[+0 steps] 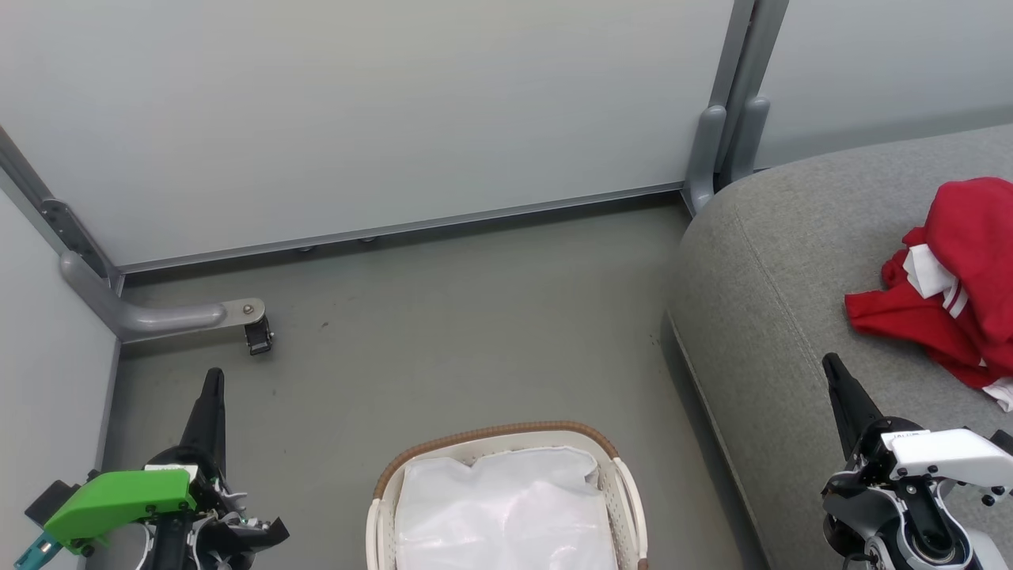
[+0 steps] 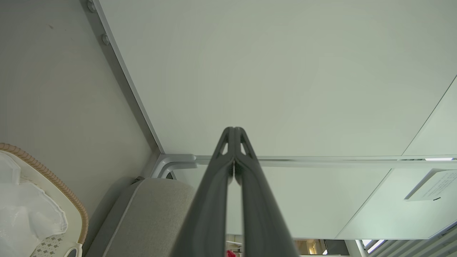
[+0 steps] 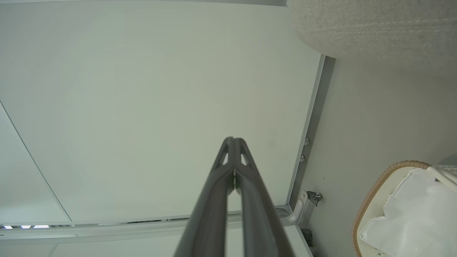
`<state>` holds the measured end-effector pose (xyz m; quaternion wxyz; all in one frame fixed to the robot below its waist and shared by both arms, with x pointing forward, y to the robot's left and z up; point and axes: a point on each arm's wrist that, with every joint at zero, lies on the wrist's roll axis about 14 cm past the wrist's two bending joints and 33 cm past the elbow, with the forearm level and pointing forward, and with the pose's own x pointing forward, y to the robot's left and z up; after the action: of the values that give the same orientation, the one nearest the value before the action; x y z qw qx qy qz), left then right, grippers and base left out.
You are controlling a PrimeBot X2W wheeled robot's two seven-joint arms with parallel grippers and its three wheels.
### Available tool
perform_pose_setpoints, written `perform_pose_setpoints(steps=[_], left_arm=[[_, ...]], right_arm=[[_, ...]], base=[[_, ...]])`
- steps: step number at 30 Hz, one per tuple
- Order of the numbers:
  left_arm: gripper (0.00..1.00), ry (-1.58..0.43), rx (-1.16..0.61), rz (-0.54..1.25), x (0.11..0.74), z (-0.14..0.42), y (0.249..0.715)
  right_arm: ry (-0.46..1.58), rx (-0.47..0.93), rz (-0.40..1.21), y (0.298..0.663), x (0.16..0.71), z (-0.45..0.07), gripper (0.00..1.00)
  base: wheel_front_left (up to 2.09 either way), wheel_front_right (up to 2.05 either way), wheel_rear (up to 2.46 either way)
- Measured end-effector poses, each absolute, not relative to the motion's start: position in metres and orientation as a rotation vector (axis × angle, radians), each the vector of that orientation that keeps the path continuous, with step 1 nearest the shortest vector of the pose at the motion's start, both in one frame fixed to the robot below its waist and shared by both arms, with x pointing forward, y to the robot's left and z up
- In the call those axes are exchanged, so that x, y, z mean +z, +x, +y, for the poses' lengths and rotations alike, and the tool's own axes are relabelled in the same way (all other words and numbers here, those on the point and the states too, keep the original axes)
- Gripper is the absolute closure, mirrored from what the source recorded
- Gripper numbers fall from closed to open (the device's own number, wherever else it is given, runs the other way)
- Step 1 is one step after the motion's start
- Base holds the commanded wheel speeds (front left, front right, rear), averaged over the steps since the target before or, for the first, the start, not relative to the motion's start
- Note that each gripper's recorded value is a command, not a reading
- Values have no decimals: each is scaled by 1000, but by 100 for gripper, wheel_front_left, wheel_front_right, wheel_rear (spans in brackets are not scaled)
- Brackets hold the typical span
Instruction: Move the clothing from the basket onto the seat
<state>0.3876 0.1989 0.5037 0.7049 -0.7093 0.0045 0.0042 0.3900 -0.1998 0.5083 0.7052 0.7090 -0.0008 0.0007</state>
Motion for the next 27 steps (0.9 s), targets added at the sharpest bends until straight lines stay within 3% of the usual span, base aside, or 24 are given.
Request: perform_pose_setpoints(steps=[27], left_arm=[[100,-1577,9,10,504,199,388]], right_arm=[[1576,1,-2,390,508,-200,100]], base=[[0,0,0]])
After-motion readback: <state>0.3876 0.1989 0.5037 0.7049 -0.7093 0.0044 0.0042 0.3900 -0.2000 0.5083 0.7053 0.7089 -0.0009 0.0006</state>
